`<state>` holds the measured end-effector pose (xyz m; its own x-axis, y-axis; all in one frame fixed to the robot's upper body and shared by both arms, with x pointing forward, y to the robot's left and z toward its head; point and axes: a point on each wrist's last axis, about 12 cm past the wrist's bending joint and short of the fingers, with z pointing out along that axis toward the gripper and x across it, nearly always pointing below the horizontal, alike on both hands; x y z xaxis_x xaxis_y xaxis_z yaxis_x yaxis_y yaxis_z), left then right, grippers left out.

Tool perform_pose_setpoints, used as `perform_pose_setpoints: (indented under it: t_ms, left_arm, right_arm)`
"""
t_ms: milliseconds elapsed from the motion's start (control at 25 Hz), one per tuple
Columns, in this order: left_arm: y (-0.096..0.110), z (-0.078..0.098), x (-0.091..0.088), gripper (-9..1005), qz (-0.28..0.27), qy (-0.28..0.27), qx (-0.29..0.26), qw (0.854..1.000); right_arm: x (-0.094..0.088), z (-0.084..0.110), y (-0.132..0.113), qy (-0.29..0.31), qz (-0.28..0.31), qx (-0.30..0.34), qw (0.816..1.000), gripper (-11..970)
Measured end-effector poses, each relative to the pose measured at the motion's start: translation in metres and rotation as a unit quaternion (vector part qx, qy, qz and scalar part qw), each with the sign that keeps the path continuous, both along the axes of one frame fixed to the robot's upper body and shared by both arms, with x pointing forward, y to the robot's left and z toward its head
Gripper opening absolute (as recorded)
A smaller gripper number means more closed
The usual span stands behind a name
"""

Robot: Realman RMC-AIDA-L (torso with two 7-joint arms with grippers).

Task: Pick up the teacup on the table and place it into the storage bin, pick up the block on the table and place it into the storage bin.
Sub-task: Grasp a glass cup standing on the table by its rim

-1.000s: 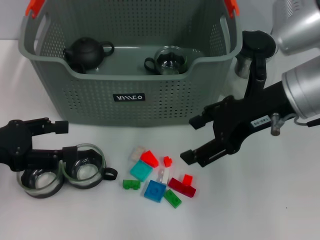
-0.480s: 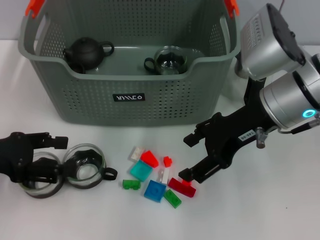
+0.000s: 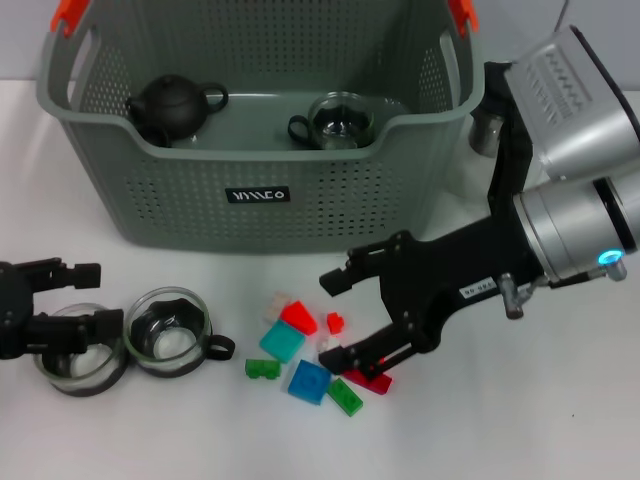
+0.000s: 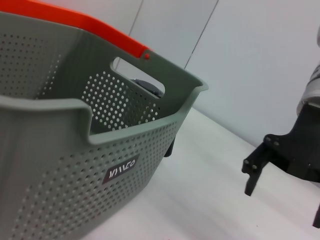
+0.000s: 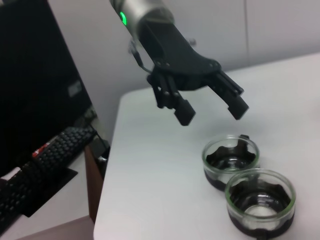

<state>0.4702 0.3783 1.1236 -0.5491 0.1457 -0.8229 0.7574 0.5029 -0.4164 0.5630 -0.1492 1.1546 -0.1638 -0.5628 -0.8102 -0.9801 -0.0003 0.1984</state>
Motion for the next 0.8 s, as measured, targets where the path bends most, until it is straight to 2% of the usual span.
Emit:
perform_pose_setpoints:
  t_ms: [120,320,480,800]
  left_arm:
    - [0.001,-0.002,-0.002,912,0.003,0.006,0.001,1.000]
    - [0.002,-0.005,-0.003,905,0.006,0.025,0.011,1.000]
    - [0.004,-0.007,-0.002,900,0.021,0.056,0.021,0.998]
    - [0.013,0.007,0.006,890,0.040,0.076,0.059,0.995]
  right_arm:
    - [-0.001,-0.004,-0.005,0.005,-0.004,-0.001,1.000,926]
    - [0.002,0.001,-0.013,0.010,-0.017,-0.002,1.000,927]
    - [0.003,0.003,-0.015,0.012,-0.014,-0.005,1.000,927]
    - [0.004,0.005,-0.014,0.008,-0.010,-0.008,1.000,927]
